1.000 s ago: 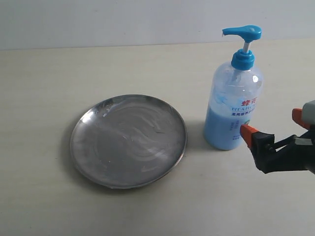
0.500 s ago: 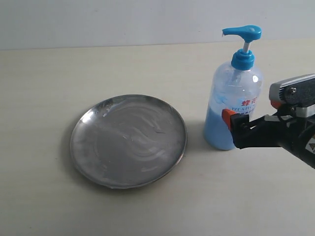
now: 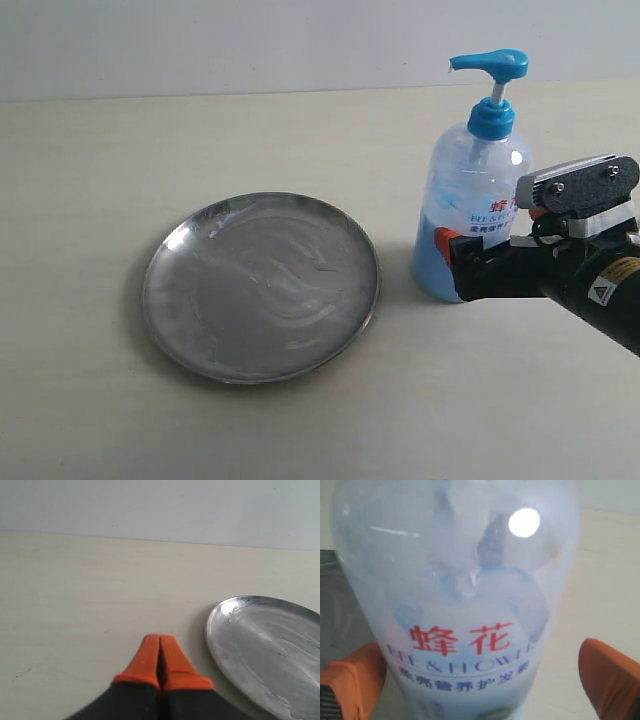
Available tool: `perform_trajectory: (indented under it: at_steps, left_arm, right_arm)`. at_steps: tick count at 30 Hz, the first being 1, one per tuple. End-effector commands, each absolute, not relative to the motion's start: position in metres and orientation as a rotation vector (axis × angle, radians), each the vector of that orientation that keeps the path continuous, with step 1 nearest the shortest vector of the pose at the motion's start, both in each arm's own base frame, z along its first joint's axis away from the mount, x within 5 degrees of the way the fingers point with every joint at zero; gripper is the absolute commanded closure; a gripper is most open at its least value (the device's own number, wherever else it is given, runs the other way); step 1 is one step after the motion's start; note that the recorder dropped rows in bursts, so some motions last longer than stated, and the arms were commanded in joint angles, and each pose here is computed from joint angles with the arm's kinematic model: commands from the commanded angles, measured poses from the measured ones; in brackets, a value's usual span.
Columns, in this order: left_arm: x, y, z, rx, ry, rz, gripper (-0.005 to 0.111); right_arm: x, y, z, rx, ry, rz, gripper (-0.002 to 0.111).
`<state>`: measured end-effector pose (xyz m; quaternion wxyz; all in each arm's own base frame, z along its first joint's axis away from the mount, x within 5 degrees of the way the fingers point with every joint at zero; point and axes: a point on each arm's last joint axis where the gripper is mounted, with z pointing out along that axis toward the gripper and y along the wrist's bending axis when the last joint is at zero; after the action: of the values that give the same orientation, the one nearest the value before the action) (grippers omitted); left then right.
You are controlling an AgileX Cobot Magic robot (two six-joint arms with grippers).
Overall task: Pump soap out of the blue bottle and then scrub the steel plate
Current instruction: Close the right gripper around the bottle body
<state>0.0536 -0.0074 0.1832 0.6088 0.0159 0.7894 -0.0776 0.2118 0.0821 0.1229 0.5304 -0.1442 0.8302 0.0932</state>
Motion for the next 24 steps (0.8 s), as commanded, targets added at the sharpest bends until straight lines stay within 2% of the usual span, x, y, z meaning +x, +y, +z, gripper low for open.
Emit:
perform_trajectory:
  at_steps: [1,11,24]
  left_arm:
    - [0.053,-0.007,0.184,0.031,1.812,-0.180,0.107]
    - [0.053,-0.007,0.184,0.031,1.812,-0.180,0.107]
    - [0.053,-0.007,0.184,0.031,1.812,-0.180,0.107]
  right_arm:
    - [0.218,0.082,0.126,-0.309,1.903,0.213,0.004]
    - [0.234,0.098,0.123,-0.417,1.846,0.270,0.004]
    - [0.257,0.102,0.116,-0.347,1.824,0.245,0.004]
